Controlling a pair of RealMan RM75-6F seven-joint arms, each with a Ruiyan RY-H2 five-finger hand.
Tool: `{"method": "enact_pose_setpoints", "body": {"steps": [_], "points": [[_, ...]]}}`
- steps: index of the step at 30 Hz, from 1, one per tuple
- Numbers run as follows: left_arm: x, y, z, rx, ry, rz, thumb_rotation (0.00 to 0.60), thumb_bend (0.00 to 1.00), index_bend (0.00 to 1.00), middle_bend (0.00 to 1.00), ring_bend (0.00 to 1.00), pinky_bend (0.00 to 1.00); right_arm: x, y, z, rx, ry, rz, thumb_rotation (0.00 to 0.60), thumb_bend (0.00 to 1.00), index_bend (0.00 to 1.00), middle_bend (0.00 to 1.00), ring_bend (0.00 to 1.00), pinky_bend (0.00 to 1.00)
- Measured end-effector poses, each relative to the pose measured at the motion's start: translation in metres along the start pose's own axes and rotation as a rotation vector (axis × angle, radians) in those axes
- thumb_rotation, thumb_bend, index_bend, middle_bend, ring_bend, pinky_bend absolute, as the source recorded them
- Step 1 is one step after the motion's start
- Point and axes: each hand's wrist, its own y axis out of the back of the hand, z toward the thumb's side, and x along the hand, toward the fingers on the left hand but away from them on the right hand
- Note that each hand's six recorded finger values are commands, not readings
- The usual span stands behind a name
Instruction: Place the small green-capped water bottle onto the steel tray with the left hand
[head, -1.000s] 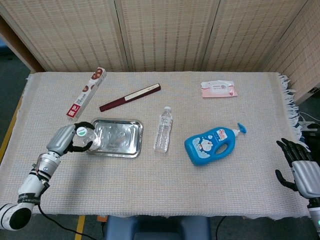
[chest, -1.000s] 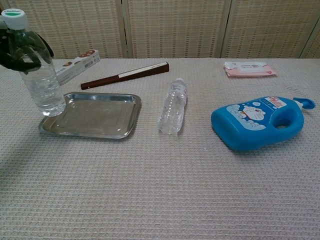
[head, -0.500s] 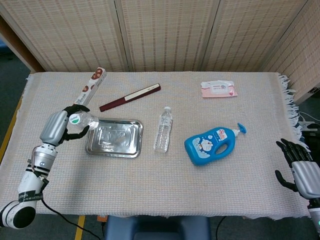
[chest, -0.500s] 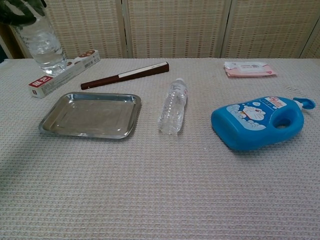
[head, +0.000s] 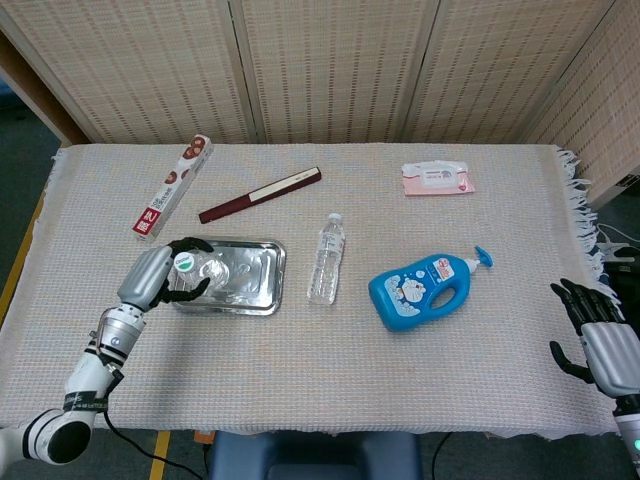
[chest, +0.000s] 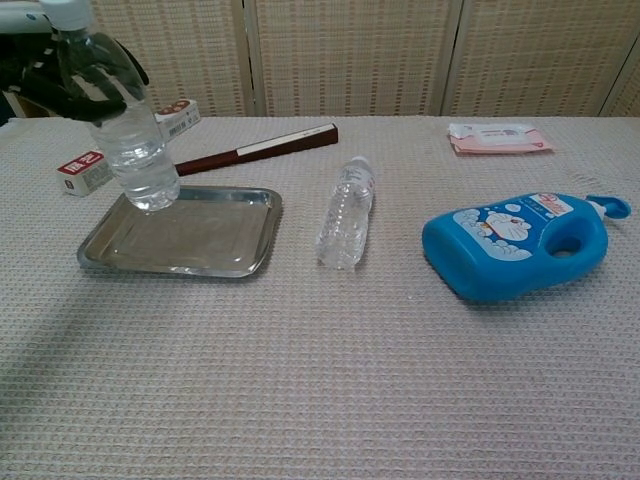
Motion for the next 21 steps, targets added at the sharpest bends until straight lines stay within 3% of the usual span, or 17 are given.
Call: {"method": "enact_pose_setpoints", "body": {"steps": [8,21], "points": [[0.027,-0.024,0.007,0.003,0.018,-0.08,0.6,0.4,0.57,0.65,0.54,0.48,0.0,0.003,0.0,-0.015,0.003,-0.004,0.6,0.18,0.0,0.0,0.0,0.07],[0.05,-0.046,-0.017,0.071,0.123,-0.103,0.6,0.4,0.57,0.65,0.54,0.48,0.001,0.002,0.0,-0.014,0.004,0.003,0.6,0.18,0.0,0.0,0.0,0.07]]}}
